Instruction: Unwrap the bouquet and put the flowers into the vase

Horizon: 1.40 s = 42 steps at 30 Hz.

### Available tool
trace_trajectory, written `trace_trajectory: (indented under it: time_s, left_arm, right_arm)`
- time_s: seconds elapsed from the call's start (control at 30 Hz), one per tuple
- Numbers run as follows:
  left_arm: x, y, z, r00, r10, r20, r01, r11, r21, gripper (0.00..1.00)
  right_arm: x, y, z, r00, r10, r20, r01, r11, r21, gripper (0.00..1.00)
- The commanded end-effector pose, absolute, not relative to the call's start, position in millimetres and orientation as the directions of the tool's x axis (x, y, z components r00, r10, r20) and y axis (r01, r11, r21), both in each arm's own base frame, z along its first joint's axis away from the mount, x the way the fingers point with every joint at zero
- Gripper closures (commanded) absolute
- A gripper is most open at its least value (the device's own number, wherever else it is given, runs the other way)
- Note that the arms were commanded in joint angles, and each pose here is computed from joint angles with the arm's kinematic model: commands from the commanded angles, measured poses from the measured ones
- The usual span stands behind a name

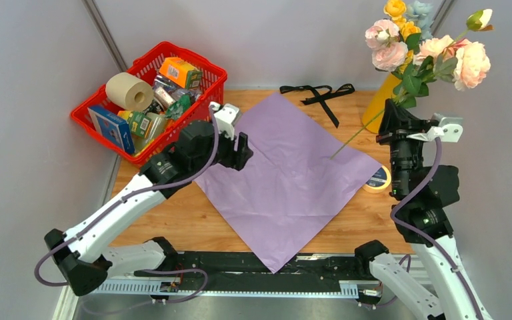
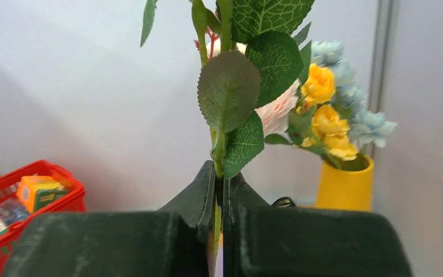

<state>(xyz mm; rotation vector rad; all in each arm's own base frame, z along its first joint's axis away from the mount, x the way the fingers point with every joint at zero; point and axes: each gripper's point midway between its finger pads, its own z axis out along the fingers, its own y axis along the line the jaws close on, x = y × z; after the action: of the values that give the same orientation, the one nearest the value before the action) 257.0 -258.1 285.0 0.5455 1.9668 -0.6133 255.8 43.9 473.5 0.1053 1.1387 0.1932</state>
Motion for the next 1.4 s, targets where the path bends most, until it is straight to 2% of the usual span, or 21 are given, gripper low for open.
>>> trace_trajectory:
  time_s: [0.0, 0.17, 0.27, 0.4, 0.6, 0.87, 1.2, 1.37]
  left_arm:
    - [260.5, -214.0, 291.6, -0.336, 0.211, -0.918, 0.538, 0.843, -0.004, 0.28]
    - [261.0, -184.4, 281.7, -0.279, 0.166, -0.946, 0.436, 0.899, 0.029, 0.27]
    - [264.5, -170.6, 291.0, -0.244, 0.136, -0.96, 0.371, 0.928, 0.037, 0.27]
    - [264.5, -159.1, 295.4, -0.228, 0.115, -0.967, 0.322, 0.946, 0.037, 0.27]
    - [264.0, -158.2, 294.6, -0.228, 0.116, -0.967, 0.322, 0.946, 0.038, 0.28]
    - [262.6, -161.1, 293.9, -0.229, 0.121, -0.966, 0.34, 0.94, 0.037, 0.28]
    - [263.6, -160.5, 292.8, -0.23, 0.126, -0.965, 0.335, 0.941, 0.043, 0.28]
    - [262.1, -160.0, 296.7, -0.221, 0.119, -0.968, 0.339, 0.94, 0.038, 0.28]
  right_arm:
    - [251.6, 16.6, 496.3, 0.433, 0.031, -0.901, 0.069, 0.995, 0.068, 1.0]
    - [261.9, -9.7, 521.4, 0.419, -0.172, -0.891, 0.283, 0.958, -0.052, 1.0]
    - [284.7, -13.5, 530.3, 0.396, -0.296, -0.869, 0.351, 0.923, -0.155, 1.0]
    - [305.5, -32.5, 545.1, 0.408, -0.301, -0.862, 0.379, 0.915, -0.14, 1.0]
    - [320.3, -97.8, 567.5, 0.455, -0.261, -0.851, 0.458, 0.889, -0.027, 1.0]
    - [367.1, -144.4, 588.4, 0.576, -0.165, -0.801, 0.39, 0.916, 0.092, 1.0]
    - [379.8, -138.7, 630.7, 0.627, -0.184, -0.757, 0.344, 0.937, 0.057, 1.0]
    - [389.0, -136.1, 634.0, 0.621, -0.182, -0.762, 0.323, 0.946, 0.037, 1.0]
